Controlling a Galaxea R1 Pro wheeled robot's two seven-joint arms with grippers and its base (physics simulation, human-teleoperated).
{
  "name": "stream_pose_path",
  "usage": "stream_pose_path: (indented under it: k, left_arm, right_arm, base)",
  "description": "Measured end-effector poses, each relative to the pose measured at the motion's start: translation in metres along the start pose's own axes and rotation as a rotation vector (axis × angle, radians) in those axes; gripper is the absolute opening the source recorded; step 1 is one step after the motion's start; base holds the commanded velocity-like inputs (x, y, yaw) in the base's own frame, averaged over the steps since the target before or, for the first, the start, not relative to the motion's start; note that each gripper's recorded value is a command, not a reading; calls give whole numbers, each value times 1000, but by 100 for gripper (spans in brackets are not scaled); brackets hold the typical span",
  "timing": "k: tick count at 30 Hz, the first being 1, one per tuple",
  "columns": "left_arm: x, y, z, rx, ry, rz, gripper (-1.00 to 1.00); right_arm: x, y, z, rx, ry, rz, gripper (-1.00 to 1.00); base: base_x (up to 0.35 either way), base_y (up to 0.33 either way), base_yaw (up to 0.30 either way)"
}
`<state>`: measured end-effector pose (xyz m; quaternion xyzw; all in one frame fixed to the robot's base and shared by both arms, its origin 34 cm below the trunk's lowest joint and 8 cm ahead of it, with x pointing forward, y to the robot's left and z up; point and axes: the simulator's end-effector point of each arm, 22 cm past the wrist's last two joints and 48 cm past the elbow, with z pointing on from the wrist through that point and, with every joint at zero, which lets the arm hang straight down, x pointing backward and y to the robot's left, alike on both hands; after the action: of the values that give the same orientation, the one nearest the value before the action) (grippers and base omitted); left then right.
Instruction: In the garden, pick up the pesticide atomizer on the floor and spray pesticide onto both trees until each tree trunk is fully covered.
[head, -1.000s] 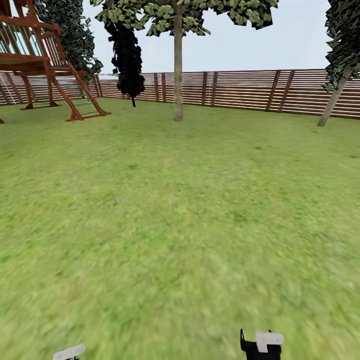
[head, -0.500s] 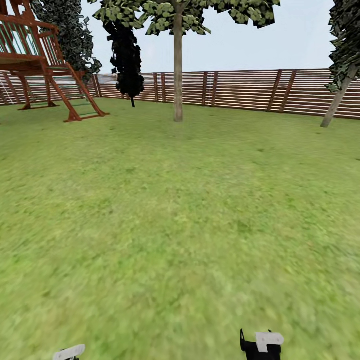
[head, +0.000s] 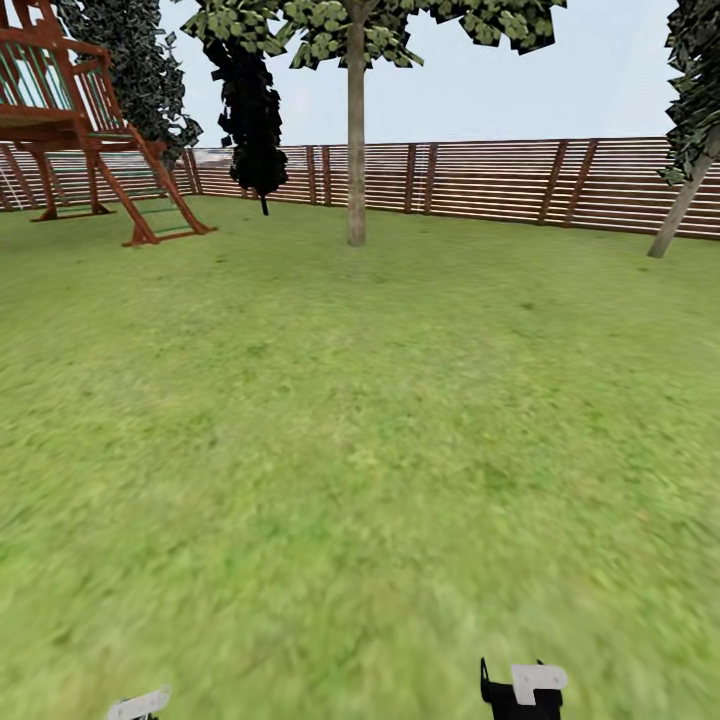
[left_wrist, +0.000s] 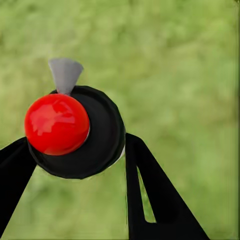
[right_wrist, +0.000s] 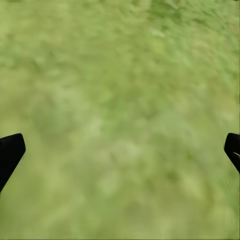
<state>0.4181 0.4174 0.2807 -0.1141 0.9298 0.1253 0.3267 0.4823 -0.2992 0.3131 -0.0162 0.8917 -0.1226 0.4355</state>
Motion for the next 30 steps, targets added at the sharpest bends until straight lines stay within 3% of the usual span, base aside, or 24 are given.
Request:
stream_pose_path:
  k: [30]
  left_arm:
    - [0,0,0,0,0,0,-100]
  right_arm:
    - [0,0,0,0,-1,0,100]
  base:
    - [338,0,0]
